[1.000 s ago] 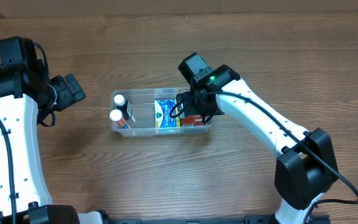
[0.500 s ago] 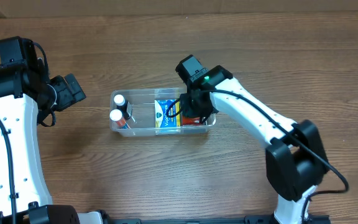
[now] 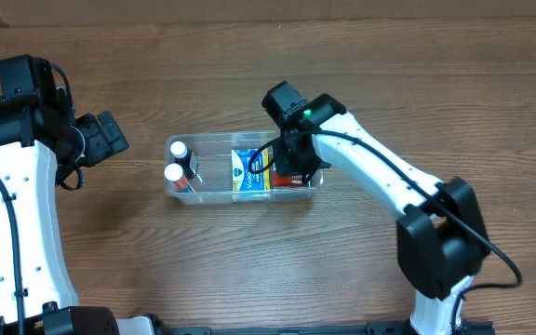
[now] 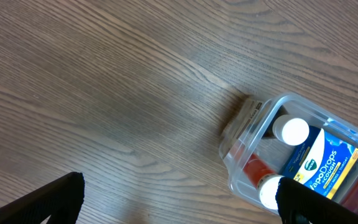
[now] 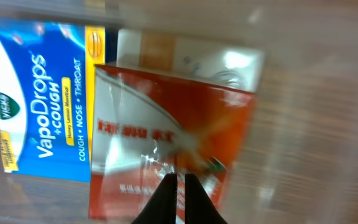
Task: Pack container
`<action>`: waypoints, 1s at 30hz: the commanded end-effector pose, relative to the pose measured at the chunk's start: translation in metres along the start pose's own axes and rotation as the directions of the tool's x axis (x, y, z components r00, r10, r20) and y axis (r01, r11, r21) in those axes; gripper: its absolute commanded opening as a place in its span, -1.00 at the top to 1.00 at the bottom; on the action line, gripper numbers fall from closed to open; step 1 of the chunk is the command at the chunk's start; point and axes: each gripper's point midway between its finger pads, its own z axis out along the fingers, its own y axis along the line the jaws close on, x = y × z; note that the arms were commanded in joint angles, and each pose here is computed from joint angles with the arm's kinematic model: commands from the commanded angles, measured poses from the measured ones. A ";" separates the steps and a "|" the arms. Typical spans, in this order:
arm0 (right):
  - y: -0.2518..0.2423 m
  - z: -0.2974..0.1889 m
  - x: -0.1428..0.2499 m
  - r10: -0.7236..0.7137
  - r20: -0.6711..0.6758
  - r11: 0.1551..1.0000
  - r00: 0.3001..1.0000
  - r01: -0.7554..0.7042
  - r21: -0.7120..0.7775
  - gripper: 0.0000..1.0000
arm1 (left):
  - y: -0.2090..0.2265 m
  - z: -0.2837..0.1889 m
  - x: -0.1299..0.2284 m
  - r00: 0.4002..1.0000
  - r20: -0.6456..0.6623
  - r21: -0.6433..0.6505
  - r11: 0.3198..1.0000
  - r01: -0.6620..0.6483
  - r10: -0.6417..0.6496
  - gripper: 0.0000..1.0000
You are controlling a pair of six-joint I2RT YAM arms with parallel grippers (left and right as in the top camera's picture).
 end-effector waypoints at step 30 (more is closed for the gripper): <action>-0.199 -0.138 0.084 0.432 0.576 0.891 0.694 -0.429 -0.152 -1.00 | -0.028 -0.060 0.116 0.811 0.477 0.144 0.880 -0.453 0.339 -1.00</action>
